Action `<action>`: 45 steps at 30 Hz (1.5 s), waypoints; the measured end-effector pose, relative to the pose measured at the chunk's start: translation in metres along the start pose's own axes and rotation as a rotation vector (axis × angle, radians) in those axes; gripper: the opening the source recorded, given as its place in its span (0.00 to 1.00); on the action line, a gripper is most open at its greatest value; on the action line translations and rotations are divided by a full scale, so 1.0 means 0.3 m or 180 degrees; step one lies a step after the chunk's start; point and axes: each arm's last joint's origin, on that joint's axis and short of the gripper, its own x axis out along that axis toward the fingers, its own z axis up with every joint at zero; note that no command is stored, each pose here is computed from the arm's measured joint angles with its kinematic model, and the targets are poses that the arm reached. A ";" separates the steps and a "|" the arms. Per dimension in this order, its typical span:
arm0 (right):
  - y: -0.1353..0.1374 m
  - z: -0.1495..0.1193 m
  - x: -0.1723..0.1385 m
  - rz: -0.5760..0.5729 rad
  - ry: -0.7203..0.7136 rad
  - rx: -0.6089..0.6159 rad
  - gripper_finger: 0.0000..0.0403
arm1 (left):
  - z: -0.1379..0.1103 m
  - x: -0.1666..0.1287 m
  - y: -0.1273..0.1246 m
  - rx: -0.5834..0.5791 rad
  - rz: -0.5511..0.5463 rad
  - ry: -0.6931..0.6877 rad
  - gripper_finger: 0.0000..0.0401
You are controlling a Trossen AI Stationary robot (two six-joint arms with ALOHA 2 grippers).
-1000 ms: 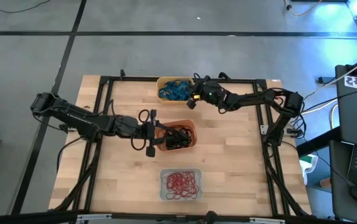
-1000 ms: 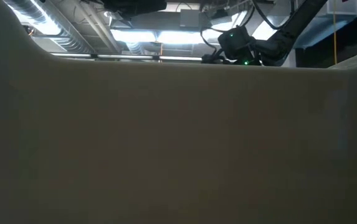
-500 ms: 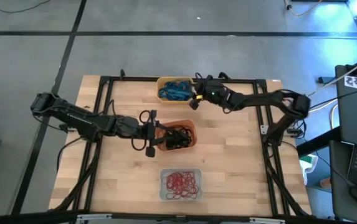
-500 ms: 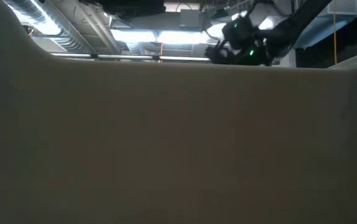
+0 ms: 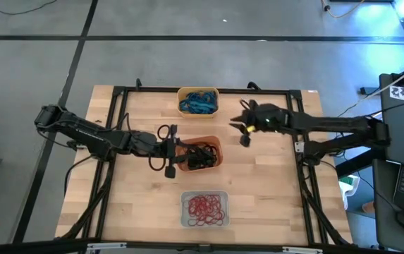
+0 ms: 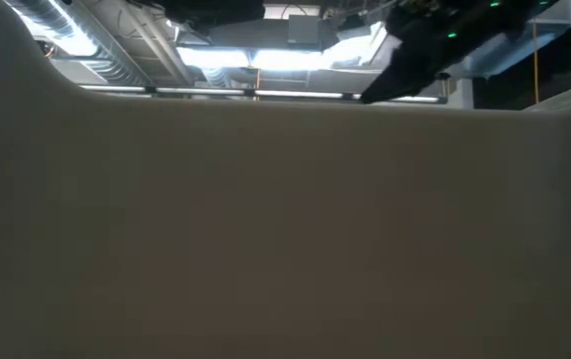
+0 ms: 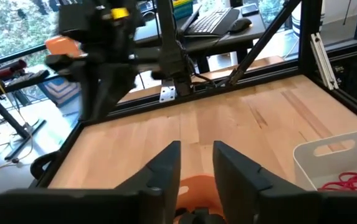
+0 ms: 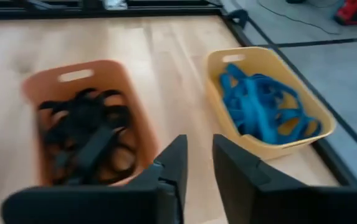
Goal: Sort rubber bands into baskets
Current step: Return to Home Position
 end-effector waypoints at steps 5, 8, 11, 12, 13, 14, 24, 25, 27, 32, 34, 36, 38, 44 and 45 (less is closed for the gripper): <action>0.044 -0.077 -0.065 0.0151 -0.0068 0.0059 0.11 | 0.001 0.000 -0.002 0.0042 -0.0057 -0.0014 0.13; 0.061 -0.129 -0.089 0.0209 -0.0099 0.0115 0.06 | 0.001 0.000 -0.003 0.0073 -0.0073 -0.0017 0.08; 0.076 -0.171 -0.109 0.0282 -0.0110 0.0169 0.02 | 0.001 0.000 -0.003 0.0072 -0.0072 -0.0023 0.04; 0.082 -0.186 -0.116 0.0309 -0.0106 0.0170 0.02 | 0.003 0.000 -0.001 0.0064 -0.0062 -0.0043 0.02; 0.087 -0.196 -0.122 0.0335 -0.0118 0.0178 0.01 | 0.005 0.001 0.003 0.0054 -0.0052 -0.0062 0.01; 0.094 -0.208 -0.129 0.0365 -0.0131 0.0184 0.01 | 0.004 0.002 0.006 0.0040 -0.0041 -0.0059 0.01; 0.144 -0.309 -0.178 0.0569 -0.0430 0.0110 0.03 | -0.116 -0.066 0.015 -0.0228 0.0014 -0.0052 0.01; 0.147 -0.316 -0.181 0.0593 -0.0434 0.0102 0.03 | -0.129 -0.079 0.017 -0.0270 0.0023 -0.0047 0.01; 0.153 -0.328 -0.186 0.0638 -0.0455 0.0118 0.03 | -0.140 -0.104 0.025 -0.0337 0.0049 -0.0111 0.01; 0.147 -0.360 -0.197 0.0650 -0.0558 0.0220 0.03 | -0.193 -0.179 0.034 -0.0516 0.0063 -0.0176 0.01; 0.145 -0.376 -0.200 0.0657 -0.0655 0.0243 0.03 | -0.216 -0.208 0.037 -0.0588 0.0095 -0.0246 0.01; 0.144 -0.387 -0.201 0.0665 -0.0763 0.0270 0.03 | -0.247 -0.238 0.038 -0.0650 0.0119 -0.0293 0.01; 0.142 -0.398 -0.205 0.0673 -0.0825 0.0314 0.03 | -0.275 -0.264 0.039 -0.0719 0.0137 -0.0390 0.01; 0.139 -0.446 -0.204 0.0683 -0.0856 0.0373 0.04 | -0.352 -0.328 0.047 -0.0861 0.0430 -0.0496 0.01; 0.139 -0.451 -0.204 0.0684 -0.0870 0.0379 0.04 | -0.362 -0.336 0.048 -0.0881 0.0466 -0.0513 0.01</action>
